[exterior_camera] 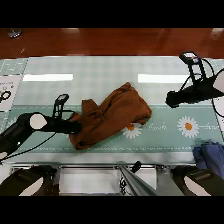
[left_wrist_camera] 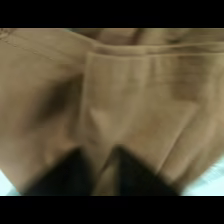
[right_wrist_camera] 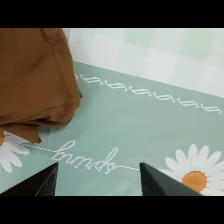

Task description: Fold the shirts.

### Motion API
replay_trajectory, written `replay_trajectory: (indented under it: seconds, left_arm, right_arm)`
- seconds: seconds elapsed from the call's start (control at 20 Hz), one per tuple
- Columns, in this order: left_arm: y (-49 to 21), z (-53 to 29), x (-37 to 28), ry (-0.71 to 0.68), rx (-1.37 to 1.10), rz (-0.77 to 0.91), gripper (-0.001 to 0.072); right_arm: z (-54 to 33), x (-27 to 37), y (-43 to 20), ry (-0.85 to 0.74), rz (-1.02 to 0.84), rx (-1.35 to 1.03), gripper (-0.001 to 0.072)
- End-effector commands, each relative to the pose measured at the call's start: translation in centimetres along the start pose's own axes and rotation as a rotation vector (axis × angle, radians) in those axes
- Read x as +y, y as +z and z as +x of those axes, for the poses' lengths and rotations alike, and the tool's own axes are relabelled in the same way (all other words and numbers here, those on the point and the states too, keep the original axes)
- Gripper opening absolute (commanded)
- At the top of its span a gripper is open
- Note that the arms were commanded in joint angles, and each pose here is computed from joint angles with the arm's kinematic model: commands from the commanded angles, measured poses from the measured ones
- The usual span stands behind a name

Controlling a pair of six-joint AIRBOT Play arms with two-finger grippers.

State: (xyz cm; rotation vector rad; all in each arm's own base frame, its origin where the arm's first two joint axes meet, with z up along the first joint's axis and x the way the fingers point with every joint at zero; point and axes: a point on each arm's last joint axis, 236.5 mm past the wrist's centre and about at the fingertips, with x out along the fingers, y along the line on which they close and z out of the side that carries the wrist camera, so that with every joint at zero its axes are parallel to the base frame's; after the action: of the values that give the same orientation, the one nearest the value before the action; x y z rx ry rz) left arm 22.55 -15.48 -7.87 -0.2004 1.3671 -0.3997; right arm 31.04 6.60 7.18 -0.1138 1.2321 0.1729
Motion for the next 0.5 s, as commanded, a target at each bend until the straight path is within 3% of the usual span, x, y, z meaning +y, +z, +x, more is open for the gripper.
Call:
replay_trajectory:
  seconds: [0.0,0.1,0.15,0.25,0.35,0.45]
  left_arm:
    - [0.8,1.2,0.6,0.013,0.004,0.026,0.0019]
    - [2.0,0.2,0.0,0.010,-0.034,0.072,0.0018]
    - [2.7,-0.6,-0.3,0.011,-0.059,0.090,0.0018]
    - [4.1,-2.8,-1.2,0.007,-0.122,0.130,0.0018]
    - [5.2,-5.1,-2.2,-0.003,-0.194,0.157,0.0018]
    - [5.4,-6.4,-2.8,-0.015,-0.232,0.147,0.0018]
  right_arm:
    - [0.0,-1.2,-0.1,-0.050,-0.012,0.003,0.0591]
    - [0.5,-3.5,-0.6,-0.144,-0.034,0.020,0.0483]
    - [1.4,-4.5,-1.5,-0.164,-0.021,0.043,0.0480]
    - [4.2,-3.4,-3.2,-0.029,0.099,0.070,0.0507]
    - [6.6,-0.7,-2.9,0.178,0.277,0.015,0.0603]
    - [7.9,1.2,-1.5,0.330,0.426,-0.070,0.0607]
